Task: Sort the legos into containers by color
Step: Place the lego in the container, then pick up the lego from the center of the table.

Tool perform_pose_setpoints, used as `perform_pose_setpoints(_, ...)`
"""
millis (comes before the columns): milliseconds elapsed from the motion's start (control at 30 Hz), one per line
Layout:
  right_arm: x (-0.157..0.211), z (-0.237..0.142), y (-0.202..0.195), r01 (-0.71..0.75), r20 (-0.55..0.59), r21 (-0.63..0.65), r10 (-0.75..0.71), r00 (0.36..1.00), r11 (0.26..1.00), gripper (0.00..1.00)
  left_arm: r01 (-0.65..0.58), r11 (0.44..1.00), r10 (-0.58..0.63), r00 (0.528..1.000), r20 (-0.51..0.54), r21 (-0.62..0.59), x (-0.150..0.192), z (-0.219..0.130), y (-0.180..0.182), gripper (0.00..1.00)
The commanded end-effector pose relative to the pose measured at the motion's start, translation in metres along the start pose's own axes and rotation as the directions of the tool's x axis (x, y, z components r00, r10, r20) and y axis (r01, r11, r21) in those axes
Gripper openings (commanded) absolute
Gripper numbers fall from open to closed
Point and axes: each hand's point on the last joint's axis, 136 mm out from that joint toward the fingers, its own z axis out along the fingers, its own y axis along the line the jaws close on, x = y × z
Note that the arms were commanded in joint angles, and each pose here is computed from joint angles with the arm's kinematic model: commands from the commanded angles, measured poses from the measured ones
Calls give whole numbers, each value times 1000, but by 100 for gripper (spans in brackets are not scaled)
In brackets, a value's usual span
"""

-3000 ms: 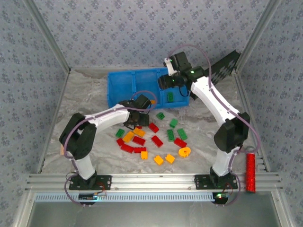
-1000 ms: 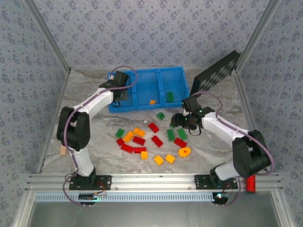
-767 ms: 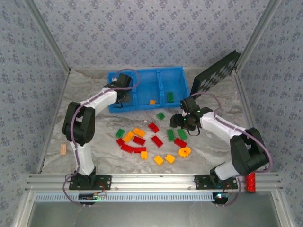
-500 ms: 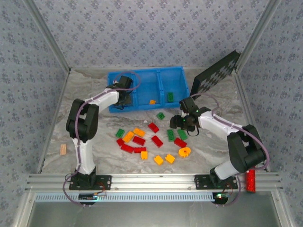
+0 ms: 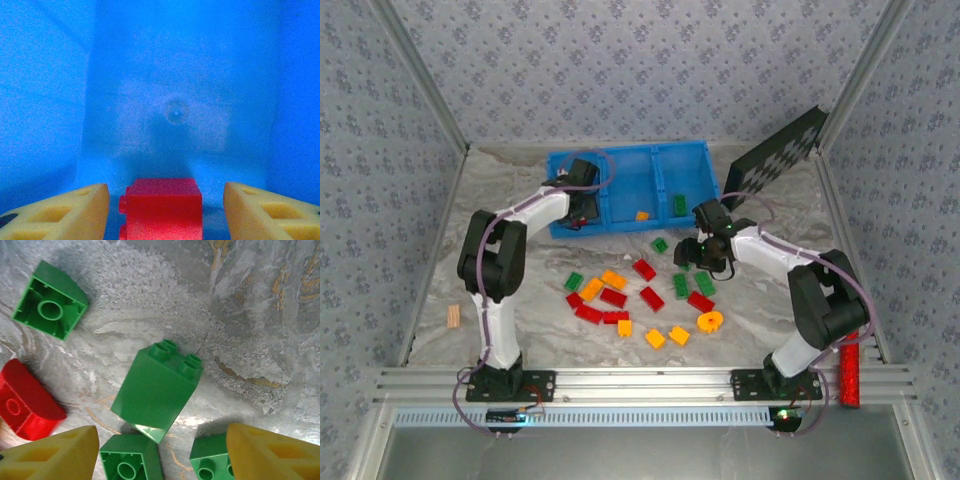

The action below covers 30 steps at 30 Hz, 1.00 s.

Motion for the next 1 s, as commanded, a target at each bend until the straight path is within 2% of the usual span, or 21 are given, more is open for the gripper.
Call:
perform_pose_setpoints(0, -8, 3, 8, 21, -3, -12, -21, 1000, 1000, 70, 9, 998, -15, 996, 90, 61, -37, -45, -5, 63)
perform_pose_setpoints(233, -19, 12, 12, 34, 3, -8, -34, 999, 999, 69, -31, 996, 16, 987, 159, 89, -55, -93, 1, 65)
perform_pose_setpoints(500, -20, 28, 6, 41, -31, 29, -40, 999, 999, 67, -39, 989, 9, 979, 206, 143, -57, -132, 6, 67)
perform_pose_setpoints(600, -21, 33, 5, 42, -43, 39, -41, 998, 998, 60, -40, 988, 6, 975, 222, 148, -58, -145, 12, 68)
perform_pose_setpoints(767, -20, 35, 4, 59, -61, 64, -55, 997, 996, 42, -33, 987, -8, 967, 255, 156, -61, -170, 27, 68)
perform_pose_setpoints(967, -29, 8, 3, 124, -37, 109, -121, 992, 986, 30, -2, 990, -41, 950, 309, 138, -66, -213, 70, 69)
